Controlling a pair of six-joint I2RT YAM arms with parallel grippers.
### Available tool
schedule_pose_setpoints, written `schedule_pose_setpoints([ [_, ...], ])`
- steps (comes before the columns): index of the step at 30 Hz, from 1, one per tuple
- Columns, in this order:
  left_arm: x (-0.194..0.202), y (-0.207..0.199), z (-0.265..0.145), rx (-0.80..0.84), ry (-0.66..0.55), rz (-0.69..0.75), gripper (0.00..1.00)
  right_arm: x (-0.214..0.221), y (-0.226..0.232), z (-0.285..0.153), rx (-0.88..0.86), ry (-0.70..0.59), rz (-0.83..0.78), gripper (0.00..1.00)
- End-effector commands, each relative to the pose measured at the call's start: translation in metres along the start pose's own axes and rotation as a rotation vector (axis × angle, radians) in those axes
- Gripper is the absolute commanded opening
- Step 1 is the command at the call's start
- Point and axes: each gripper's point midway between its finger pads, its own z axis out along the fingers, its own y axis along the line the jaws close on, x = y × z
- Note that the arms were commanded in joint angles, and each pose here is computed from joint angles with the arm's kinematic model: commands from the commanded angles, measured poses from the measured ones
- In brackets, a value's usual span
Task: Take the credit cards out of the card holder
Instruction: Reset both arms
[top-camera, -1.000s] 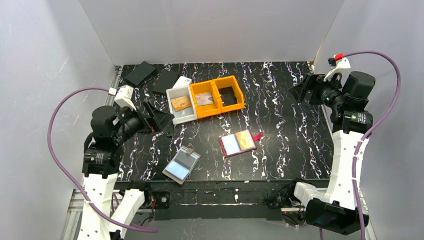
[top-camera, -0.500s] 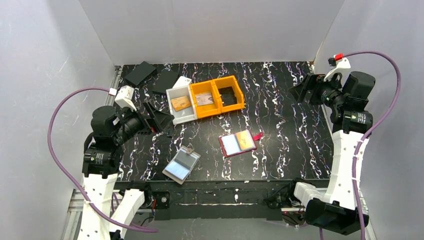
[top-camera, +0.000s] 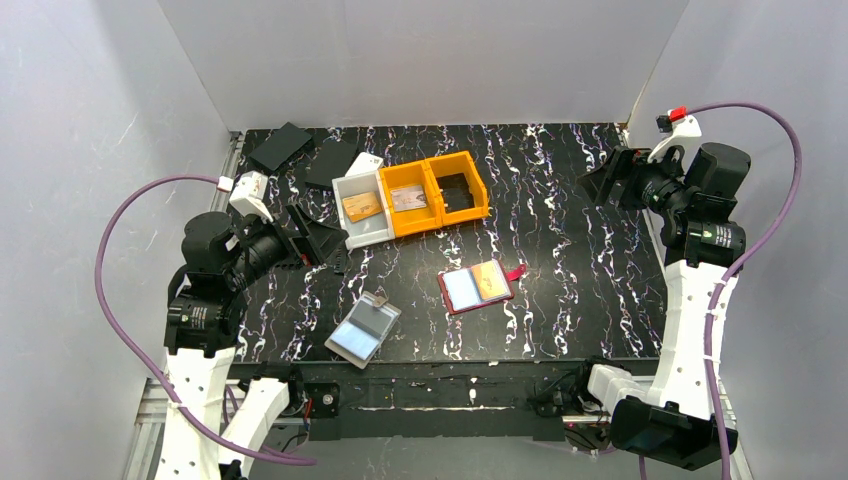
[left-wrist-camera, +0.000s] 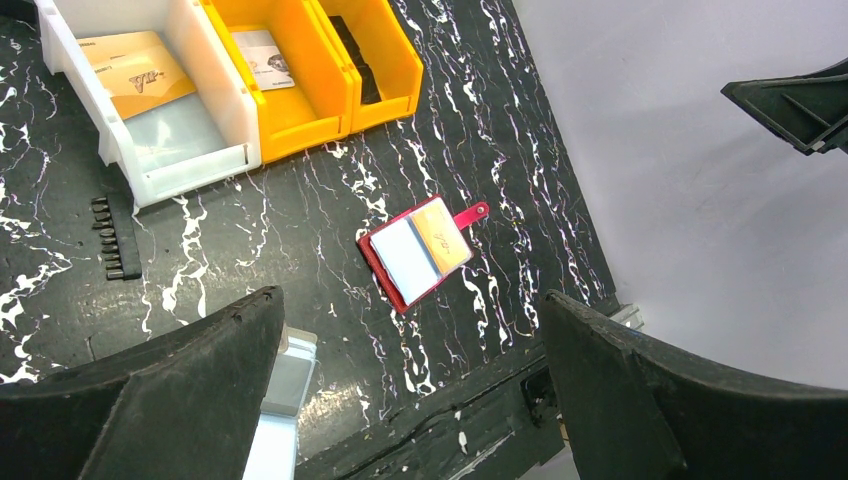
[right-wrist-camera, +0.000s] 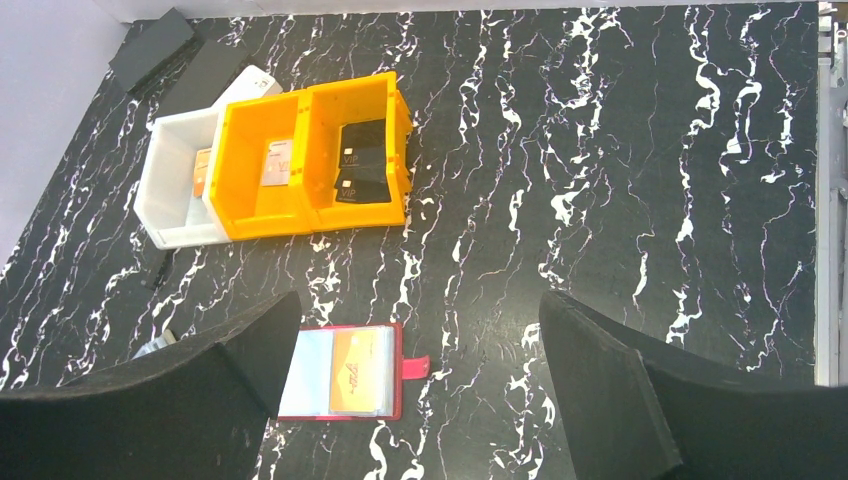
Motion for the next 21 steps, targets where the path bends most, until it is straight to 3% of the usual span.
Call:
schedule_pose_setpoints([
  [1, -0.008, -0.005, -0.006, 0.003, -0.026, 0.027, 0.98, -0.016, 0.005, -0.008, 0.005, -0.055, -0.031, 0.98],
  [11, -0.008, -0.005, -0.005, 0.007, -0.026, 0.028, 0.98, -0.016, 0.006, -0.008, -0.003, -0.053, -0.028, 0.98],
  [17, -0.004, -0.034, 0.007, 0.207, 0.017, -0.084, 0.98, -0.01, 0.036, -0.004, -0.184, -0.036, 0.066, 0.98],
  [21, -0.013, -0.013, -0.004, 0.045, -0.035, 0.038, 0.98, -0.027, 0.003, -0.012, 0.041, -0.062, -0.031, 0.98],
])
